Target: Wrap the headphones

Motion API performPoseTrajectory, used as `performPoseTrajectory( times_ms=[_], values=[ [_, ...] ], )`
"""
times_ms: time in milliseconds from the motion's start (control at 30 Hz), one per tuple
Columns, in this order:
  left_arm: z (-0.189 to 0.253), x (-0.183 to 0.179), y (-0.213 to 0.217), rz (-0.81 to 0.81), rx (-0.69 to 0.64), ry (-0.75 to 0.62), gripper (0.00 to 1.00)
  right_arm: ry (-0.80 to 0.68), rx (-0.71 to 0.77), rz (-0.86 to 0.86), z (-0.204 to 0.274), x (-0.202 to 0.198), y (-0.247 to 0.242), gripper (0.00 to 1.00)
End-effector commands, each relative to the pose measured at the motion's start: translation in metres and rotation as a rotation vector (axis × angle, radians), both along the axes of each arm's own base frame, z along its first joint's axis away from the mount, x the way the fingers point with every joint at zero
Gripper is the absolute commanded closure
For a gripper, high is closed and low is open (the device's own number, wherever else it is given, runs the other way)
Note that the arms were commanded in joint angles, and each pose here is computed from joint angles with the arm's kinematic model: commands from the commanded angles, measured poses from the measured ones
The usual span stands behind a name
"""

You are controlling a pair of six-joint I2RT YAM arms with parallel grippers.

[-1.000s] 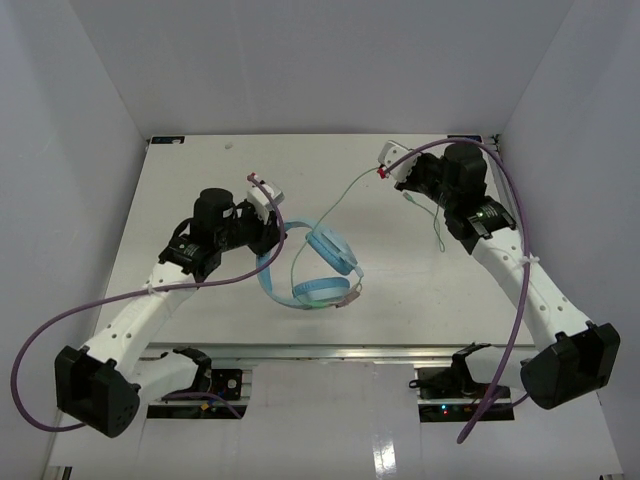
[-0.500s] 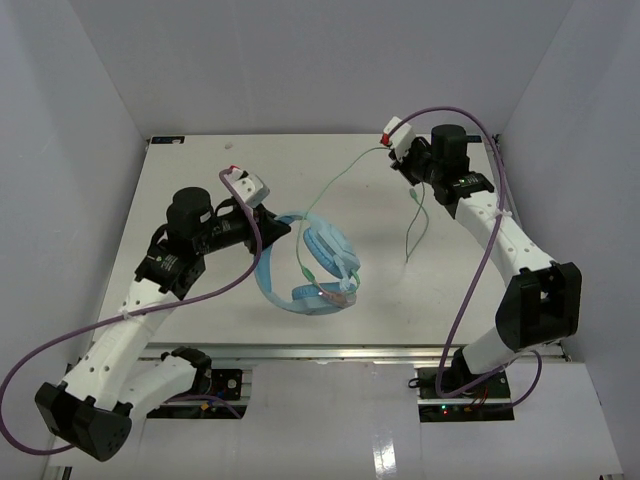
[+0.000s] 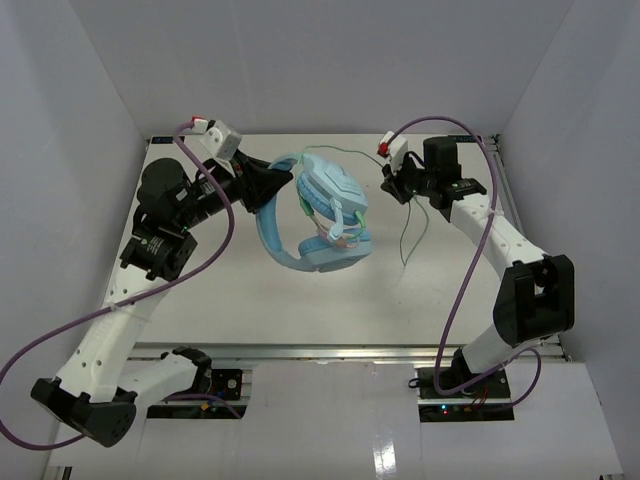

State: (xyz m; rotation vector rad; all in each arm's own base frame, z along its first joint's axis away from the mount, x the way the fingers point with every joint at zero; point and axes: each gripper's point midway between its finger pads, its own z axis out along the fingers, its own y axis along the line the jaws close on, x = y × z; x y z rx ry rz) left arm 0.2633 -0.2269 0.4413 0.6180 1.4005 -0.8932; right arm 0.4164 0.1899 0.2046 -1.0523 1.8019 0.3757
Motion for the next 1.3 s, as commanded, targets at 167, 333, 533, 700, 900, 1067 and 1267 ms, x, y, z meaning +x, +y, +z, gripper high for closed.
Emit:
performPoseTrajectory(
  times_ms=[167, 333, 533, 700, 900, 1067, 1267],
  values=[
    [0.095, 0.006, 0.015, 0.106, -0.253, -0.083, 1.00, 0.224, 0.207, 0.201, -0.011, -0.049, 0.038, 0.90],
    [0.118, 0.022, 0.024, 0.183, -0.352, -0.085, 1.00, 0.265, 0.319, 0.371, 0.004, -0.082, 0.055, 0.87],
    [0.128, 0.049, 0.026, 0.256, -0.439, -0.016, 1.00, 0.271, 0.422, 0.539, 0.029, -0.113, 0.067, 0.87],
    [0.130, 0.067, 0.030, 0.312, -0.483, 0.007, 1.00, 0.256, 0.456, 0.644, 0.048, -0.137, 0.079, 0.75],
    [0.130, 0.088, 0.041, 0.420, -0.466, -0.014, 1.00, 0.250, 0.491, 0.799, 0.070, -0.174, 0.095, 0.69],
    [0.127, 0.100, 0.047, 0.492, -0.421, -0.032, 1.00, 0.305, 0.522, 0.923, 0.075, -0.205, 0.102, 0.67],
    [0.127, 0.113, 0.059, 0.588, -0.366, -0.063, 1.00, 0.319, 0.522, 1.022, 0.070, -0.241, 0.110, 0.67]
  ],
)
